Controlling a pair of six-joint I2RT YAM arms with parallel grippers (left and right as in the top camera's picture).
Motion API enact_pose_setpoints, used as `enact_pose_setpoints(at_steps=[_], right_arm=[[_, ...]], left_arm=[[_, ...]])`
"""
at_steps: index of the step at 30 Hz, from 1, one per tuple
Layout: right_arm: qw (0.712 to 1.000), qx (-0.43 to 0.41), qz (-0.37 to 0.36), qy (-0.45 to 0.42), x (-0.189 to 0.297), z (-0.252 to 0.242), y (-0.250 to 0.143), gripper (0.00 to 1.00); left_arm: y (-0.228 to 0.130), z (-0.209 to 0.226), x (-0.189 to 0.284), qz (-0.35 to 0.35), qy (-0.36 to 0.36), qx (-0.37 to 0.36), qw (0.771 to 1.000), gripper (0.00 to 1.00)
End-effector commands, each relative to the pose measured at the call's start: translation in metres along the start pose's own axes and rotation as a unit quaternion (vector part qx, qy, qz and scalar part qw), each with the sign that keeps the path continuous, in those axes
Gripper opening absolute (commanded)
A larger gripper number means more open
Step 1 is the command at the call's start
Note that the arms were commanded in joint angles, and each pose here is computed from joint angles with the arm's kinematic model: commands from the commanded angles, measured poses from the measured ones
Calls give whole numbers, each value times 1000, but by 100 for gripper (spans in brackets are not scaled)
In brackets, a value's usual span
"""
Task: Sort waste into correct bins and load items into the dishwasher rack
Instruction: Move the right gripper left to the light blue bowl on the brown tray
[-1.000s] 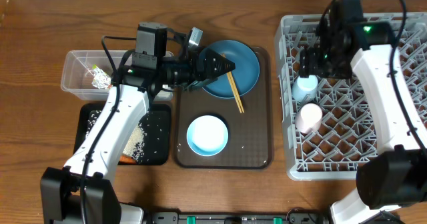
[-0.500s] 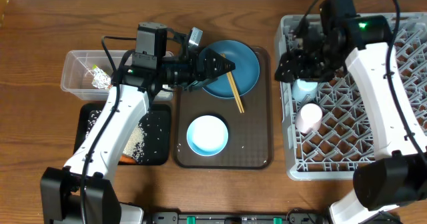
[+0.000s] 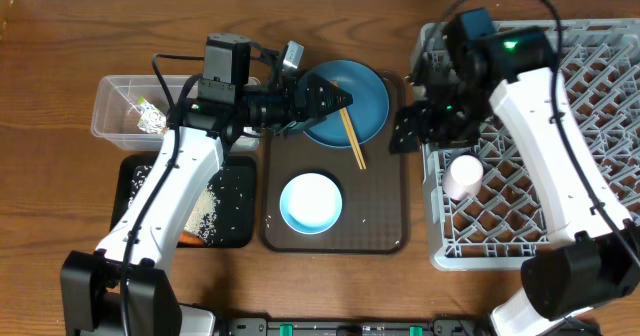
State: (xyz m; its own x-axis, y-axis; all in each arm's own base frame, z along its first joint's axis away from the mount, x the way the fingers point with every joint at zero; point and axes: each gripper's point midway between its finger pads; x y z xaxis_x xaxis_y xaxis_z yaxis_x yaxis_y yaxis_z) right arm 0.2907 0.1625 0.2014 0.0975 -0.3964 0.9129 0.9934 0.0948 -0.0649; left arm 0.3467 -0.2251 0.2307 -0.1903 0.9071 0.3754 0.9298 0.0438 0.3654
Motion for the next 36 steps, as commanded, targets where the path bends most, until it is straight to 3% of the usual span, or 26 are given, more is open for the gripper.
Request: enact_pose_setpoints(at_steps=[1,18,22,28,36], right_arm=[[999,36,5,9,-3,19,-6,83],[992,116,43,3,-26,67,-40,91],[991,116,61,-17,-27,62,-50,93],[991,117,62,-27,-27,59,-51,99],[989,145,36,-10,-34,75,-41,99]], left_arm=[[0,5,-1,-1,5,0,1000,98],[0,6,0,-3,7,1,1000,98],[42,38,8,-102,117,-18,988,98],[65,43,32,-156,95,80,980,98],[92,84,127,-234,79,153,957,98]])
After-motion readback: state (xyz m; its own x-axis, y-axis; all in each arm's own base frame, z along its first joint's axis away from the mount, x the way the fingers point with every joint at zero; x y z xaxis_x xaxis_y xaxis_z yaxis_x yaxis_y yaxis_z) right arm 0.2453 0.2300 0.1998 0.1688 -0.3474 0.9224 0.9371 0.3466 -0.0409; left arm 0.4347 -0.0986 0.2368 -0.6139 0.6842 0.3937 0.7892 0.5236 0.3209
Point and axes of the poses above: each gripper's point midway between its finger pads, its own x axis back along the fingers, its own z axis along the line the jaws close on, y = z × x, and after that the axes turned 10 degrees about -x, right-handed
